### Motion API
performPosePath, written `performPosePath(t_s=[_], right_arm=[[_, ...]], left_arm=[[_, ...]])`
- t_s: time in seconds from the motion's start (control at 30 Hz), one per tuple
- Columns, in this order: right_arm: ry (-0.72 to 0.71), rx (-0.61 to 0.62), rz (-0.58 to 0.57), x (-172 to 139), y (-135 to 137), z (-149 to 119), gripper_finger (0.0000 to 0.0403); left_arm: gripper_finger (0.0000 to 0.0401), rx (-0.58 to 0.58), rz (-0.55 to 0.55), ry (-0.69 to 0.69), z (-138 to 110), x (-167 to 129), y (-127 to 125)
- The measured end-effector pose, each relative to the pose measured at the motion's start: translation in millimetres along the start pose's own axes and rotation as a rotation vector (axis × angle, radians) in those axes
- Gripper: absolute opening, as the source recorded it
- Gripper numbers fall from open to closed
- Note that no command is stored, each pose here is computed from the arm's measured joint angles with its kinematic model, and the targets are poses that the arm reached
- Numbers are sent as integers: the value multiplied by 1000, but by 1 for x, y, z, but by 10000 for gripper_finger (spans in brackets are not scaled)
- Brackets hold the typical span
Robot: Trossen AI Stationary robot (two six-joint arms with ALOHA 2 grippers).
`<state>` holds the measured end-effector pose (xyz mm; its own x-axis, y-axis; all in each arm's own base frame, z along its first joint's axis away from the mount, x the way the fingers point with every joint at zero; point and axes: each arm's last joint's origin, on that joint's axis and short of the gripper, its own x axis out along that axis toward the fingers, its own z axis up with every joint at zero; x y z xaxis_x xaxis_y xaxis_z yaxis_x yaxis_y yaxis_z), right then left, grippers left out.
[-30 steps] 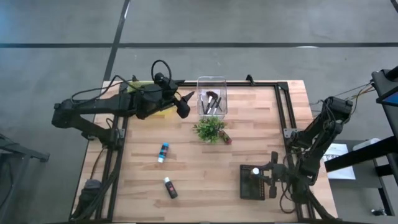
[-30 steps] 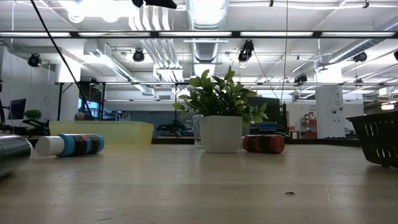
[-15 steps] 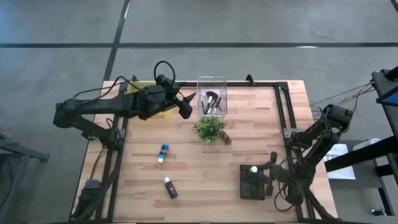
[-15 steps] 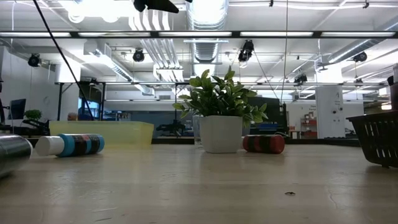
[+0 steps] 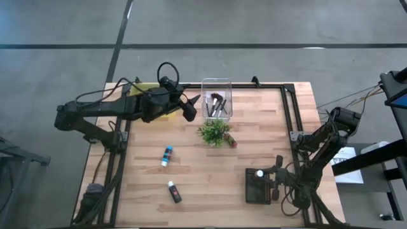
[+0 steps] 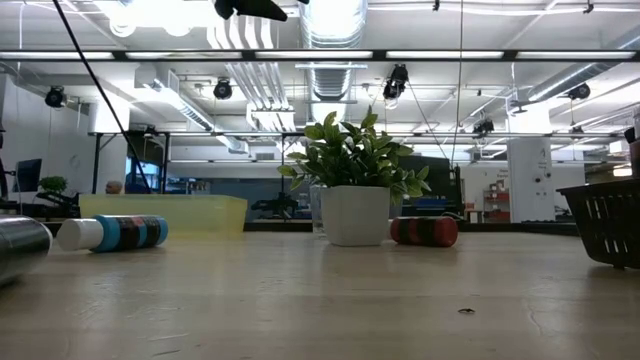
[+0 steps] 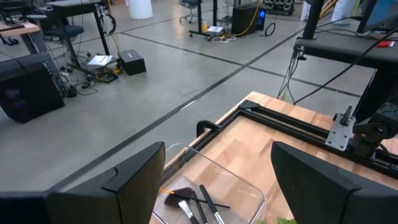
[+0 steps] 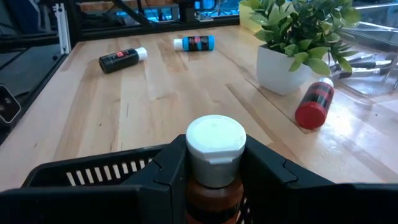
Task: Pick & Place Paint Supplies
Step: Put the brown paint bottle into the black bin
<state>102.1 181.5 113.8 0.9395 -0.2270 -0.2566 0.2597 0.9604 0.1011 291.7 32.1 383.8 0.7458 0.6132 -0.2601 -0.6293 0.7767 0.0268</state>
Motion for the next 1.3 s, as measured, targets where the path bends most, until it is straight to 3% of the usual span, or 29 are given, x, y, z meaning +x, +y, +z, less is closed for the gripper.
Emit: performPosePath(t_s=[0.4, 0.77, 1.3], right_arm=[[22, -5, 46, -6, 12, 9, 110], [10, -11, 17, -13, -3, 20, 110], [39, -8, 9, -15, -8, 4, 110]], left_arm=[[301, -6, -3, 15, -2, 0, 0], [301, -11, -10, 19, -2, -1, -1], [301, -12, -9, 24, -3, -1, -1]])
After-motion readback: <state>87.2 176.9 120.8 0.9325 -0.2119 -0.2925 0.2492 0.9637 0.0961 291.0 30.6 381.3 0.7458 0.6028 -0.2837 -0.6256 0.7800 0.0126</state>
